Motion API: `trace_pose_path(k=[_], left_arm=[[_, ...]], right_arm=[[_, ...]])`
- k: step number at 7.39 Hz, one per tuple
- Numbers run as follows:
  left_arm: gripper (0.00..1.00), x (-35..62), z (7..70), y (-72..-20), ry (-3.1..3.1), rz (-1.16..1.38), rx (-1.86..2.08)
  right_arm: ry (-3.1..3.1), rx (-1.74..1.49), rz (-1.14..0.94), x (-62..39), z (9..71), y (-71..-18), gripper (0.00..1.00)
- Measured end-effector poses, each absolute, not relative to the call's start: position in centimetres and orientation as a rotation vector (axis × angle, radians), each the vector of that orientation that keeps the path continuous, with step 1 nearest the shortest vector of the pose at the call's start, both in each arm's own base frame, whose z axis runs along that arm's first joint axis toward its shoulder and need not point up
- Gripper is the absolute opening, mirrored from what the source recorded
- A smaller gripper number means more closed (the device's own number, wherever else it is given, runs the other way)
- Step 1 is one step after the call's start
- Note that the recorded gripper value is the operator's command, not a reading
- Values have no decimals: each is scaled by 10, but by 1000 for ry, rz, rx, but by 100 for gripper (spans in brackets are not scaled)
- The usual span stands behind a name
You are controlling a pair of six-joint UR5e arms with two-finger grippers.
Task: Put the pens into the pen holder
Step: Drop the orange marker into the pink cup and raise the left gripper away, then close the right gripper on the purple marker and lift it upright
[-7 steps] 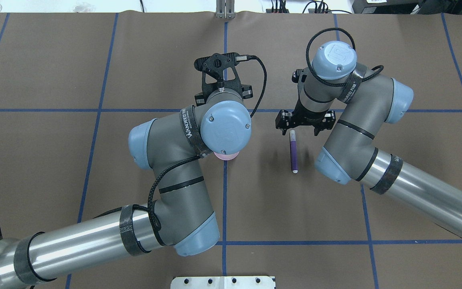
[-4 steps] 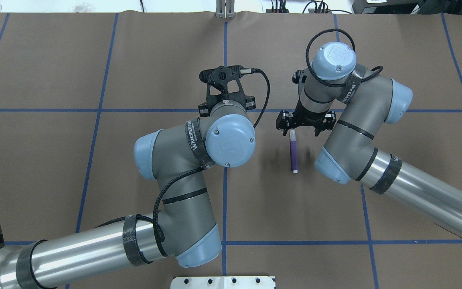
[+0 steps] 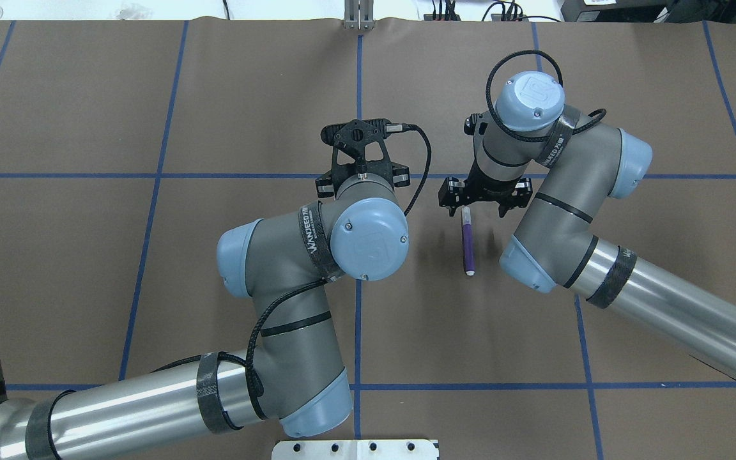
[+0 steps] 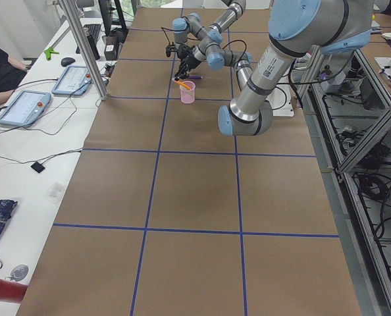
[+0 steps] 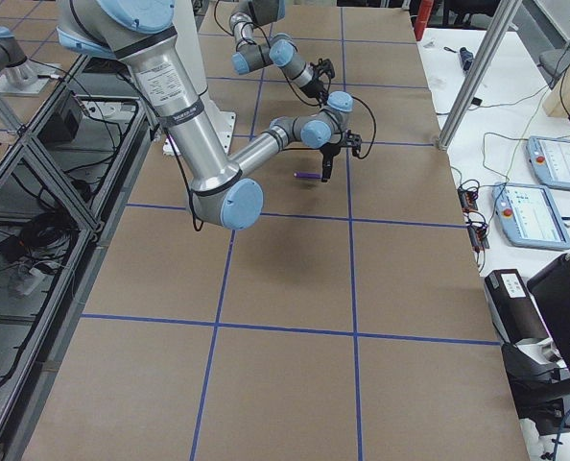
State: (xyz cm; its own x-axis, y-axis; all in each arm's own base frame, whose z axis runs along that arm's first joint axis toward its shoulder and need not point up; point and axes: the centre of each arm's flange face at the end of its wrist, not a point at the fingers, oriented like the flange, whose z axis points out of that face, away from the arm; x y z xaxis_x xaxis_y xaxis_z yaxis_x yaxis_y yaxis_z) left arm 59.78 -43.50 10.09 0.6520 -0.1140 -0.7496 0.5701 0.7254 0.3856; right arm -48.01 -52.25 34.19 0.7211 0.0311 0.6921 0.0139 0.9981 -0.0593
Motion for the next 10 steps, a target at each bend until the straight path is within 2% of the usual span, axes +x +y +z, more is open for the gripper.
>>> trace_pose_path(k=[2,5,6,10], left_arm=[[100,566,81,-434,787,-351,698],[100,506,87,-466,808,-249,638],[100,483,100,-478,802,-195,616],[100,437,127,-503,807,-134,560]], right_arm=[[-763,-67,7,-485,347,-524,99],[-779,-77,33,-494,348,-519,98],[-789,-80,44,-498,348,-516,93],[-790,-105,86,-508,350,-507,47]])
